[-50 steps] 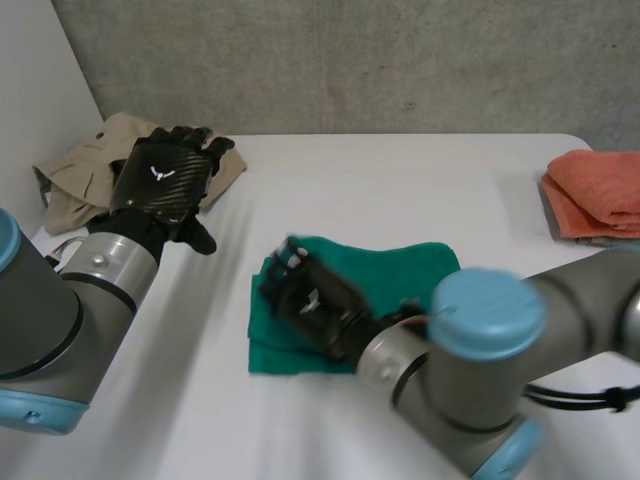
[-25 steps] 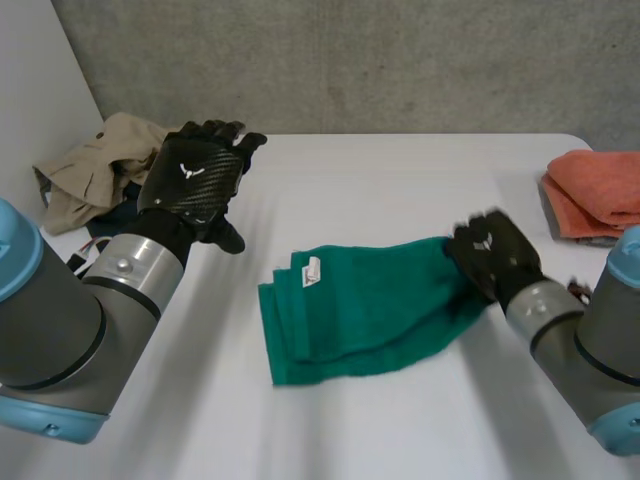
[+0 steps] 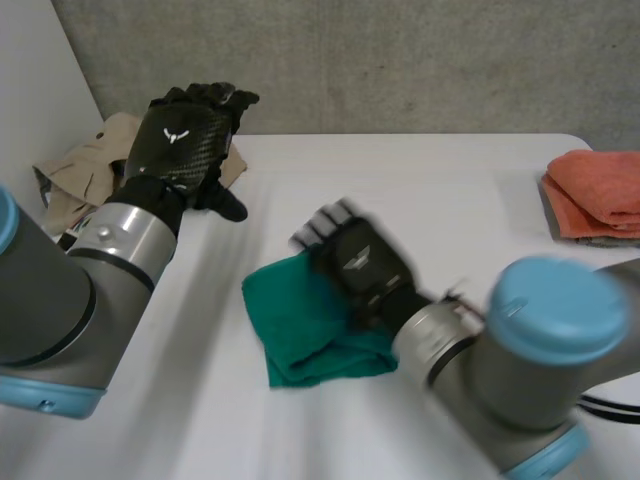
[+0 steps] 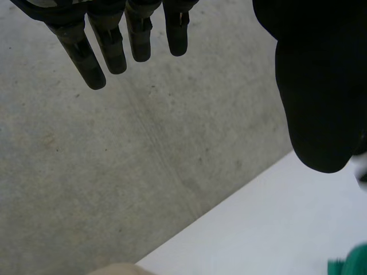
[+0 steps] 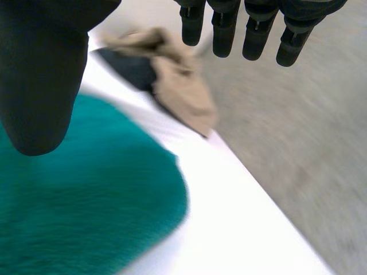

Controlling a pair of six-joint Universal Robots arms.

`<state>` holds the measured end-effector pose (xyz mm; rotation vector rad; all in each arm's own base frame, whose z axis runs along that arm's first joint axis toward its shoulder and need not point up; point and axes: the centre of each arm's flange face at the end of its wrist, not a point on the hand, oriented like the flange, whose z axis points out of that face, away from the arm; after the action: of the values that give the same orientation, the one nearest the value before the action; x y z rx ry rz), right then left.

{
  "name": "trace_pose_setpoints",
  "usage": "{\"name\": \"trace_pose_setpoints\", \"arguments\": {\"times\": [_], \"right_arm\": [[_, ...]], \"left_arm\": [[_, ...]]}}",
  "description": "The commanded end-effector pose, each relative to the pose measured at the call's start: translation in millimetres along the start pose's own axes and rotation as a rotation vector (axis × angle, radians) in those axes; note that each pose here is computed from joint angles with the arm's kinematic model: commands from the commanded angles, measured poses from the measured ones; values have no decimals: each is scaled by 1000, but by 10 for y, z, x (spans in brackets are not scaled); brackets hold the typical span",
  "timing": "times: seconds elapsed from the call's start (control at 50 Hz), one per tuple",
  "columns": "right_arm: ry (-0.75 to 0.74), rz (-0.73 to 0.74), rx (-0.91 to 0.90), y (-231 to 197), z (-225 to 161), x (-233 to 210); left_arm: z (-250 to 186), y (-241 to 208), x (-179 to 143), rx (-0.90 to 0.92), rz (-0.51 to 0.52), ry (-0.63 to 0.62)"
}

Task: Fold the laundry.

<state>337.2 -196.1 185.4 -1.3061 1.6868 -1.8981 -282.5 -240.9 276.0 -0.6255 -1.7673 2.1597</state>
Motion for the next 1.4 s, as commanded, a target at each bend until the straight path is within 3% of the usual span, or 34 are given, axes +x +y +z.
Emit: {"name": "trace_pose_setpoints", "arguments": {"times": [0.02,0.1,0.22,0.36,0.48,0.6,0.72,0.78,0.88,1.04,1.4], "right_arm": [[119,435,-115,-16,-143,568],[69,458,-228,124,-44,551],[-49,451,-372,397,189,425],[-87,438,-434,618,330,364],[-84,323,-460,691,362,306],[-1,182,-431,517,340,357],[79,68,-253,84,123,415],[59,35,-227,28,-15,280],[-31,7,-227,177,-285,-174],[-73,-8,-155,275,-341,-516],[-29,-76,-80,623,18,-614]], "left_arm": [[3,71,322,-82,-175,16],[-114,414,582,-255,-189,10],[-465,915,884,-514,-102,6],[-546,1153,910,-594,-52,-1],[-539,1279,808,-632,-36,-32],[-430,1102,727,-573,-57,-55],[-194,614,509,-420,-45,-79],[-104,422,517,-354,-3,-15],[50,82,604,-212,66,199],[130,-288,754,-75,52,501],[123,-228,834,-109,36,558]]}}
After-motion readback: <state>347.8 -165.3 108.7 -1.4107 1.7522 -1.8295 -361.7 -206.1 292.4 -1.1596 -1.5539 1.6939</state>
